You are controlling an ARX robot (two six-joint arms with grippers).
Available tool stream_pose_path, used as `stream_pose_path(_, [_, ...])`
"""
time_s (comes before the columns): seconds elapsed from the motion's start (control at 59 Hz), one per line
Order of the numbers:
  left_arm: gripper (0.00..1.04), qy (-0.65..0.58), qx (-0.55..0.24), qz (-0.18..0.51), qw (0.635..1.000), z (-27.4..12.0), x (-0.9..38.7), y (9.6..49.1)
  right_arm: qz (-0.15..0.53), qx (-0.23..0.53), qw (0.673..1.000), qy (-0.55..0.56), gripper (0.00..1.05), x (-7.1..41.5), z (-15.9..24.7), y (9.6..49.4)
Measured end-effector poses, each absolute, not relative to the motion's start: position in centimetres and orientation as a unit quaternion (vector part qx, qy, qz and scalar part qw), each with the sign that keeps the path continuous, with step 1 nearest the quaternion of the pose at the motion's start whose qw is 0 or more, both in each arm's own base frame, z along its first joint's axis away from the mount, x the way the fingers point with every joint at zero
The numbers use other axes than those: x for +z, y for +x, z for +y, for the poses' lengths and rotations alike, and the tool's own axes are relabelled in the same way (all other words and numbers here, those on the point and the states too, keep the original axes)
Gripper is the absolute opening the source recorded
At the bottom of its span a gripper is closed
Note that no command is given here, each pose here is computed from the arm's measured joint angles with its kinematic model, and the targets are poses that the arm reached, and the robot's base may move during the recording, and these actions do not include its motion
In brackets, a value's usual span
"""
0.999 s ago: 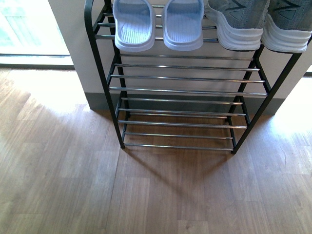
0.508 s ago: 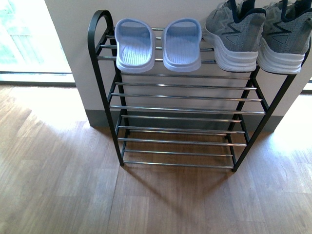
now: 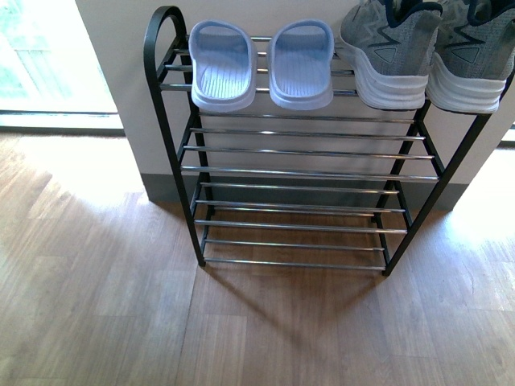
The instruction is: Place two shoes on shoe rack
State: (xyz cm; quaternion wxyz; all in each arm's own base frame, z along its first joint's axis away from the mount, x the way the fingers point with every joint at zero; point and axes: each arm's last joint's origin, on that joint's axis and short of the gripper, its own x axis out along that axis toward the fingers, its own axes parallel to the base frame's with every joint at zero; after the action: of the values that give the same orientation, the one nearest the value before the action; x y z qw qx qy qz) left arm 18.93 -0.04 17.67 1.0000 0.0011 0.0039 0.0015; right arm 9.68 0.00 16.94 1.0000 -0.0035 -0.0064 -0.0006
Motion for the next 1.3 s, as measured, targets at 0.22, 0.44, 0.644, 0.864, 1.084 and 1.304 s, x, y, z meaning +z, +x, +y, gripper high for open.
stream_pose_path(0.22, [0.01,0.001,-0.002,-0.002,1.0,-0.1,16.8,16.9,-0.006,-0.001,1.0,-0.004,0.96,16.9,0.0,9.7])
stream_pose_path(0.44, [0.01,0.001,-0.002,0.004,1.0,0.0,16.4,15.1,-0.006,-0.001,1.0,-0.004,0.96,16.9,0.0,9.7])
stream_pose_path(0.644, [0.01,0.001,-0.002,0.003,1.0,0.0,16.6,13.9,-0.006,-0.001,1.0,-0.004,0.96,16.9,0.0,9.7])
stream_pose_path(0.864, [0.01,0.001,-0.002,-0.004,1.0,0.0,16.9,12.9,-0.006,-0.001,1.0,-0.004,0.96,16.9,0.0,9.7])
stream_pose_path(1.084, [0.01,0.001,-0.002,-0.007,1.0,0.0,17.1,12.2,-0.006,-0.001,1.0,-0.004,0.96,16.9,0.0,9.7])
stream_pose_path(1.304, [0.01,0.001,-0.002,-0.007,1.0,0.0,17.1,11.6,-0.006,-0.001,1.0,-0.004,0.96,16.9,0.0,9.7])
